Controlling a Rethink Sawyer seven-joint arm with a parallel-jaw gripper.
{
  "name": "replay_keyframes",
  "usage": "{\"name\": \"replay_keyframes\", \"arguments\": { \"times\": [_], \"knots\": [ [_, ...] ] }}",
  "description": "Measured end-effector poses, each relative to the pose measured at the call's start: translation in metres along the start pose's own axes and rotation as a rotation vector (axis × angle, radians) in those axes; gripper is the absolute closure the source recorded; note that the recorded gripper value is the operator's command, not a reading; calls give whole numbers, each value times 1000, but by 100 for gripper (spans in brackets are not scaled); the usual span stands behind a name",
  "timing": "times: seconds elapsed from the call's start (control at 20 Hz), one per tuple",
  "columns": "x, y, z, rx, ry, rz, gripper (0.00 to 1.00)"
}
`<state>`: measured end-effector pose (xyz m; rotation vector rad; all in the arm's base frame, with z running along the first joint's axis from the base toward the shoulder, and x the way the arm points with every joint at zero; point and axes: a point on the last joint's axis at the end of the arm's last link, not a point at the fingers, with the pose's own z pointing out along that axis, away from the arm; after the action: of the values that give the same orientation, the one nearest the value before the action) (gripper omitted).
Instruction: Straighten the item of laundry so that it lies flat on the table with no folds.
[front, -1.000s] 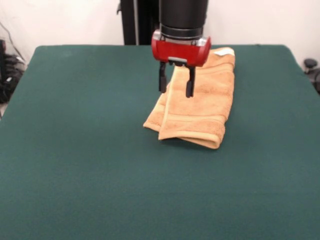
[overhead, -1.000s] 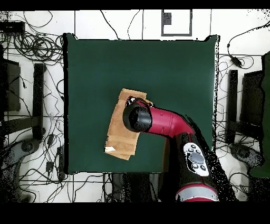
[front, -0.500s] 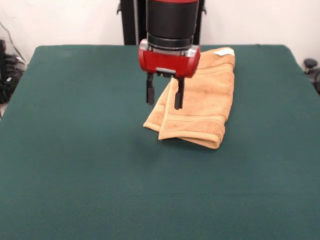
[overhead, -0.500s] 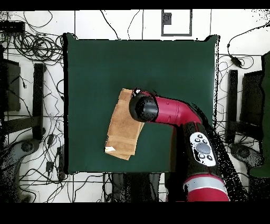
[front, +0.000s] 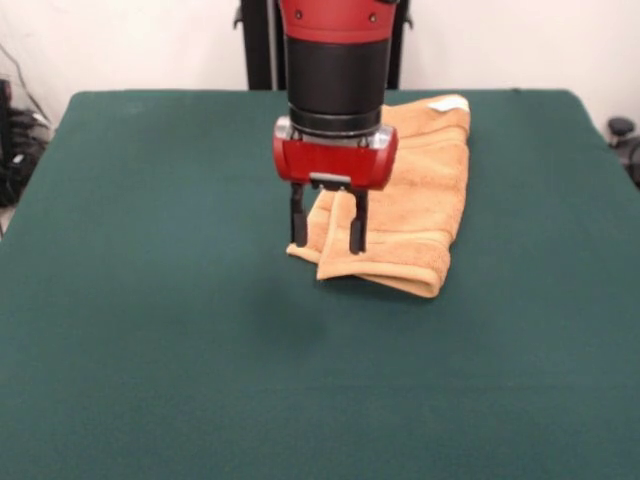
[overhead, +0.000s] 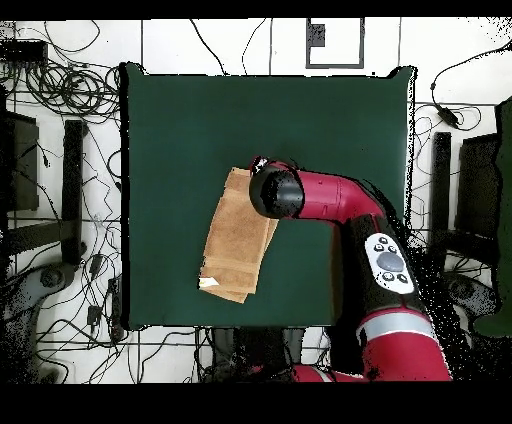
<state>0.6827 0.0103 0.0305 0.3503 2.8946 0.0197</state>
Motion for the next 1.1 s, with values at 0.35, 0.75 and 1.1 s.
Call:
{"name": "replay_keyframes", "arguments": {
  "times": [0.35, 0.75, 1.1],
  "knots": [
    [3, 7, 13, -10, -3, -51, 0],
    [7, 10, 21, -30, 2, -74, 0],
    [5, 6, 21, -37, 4, -71, 0]
  ]
}}
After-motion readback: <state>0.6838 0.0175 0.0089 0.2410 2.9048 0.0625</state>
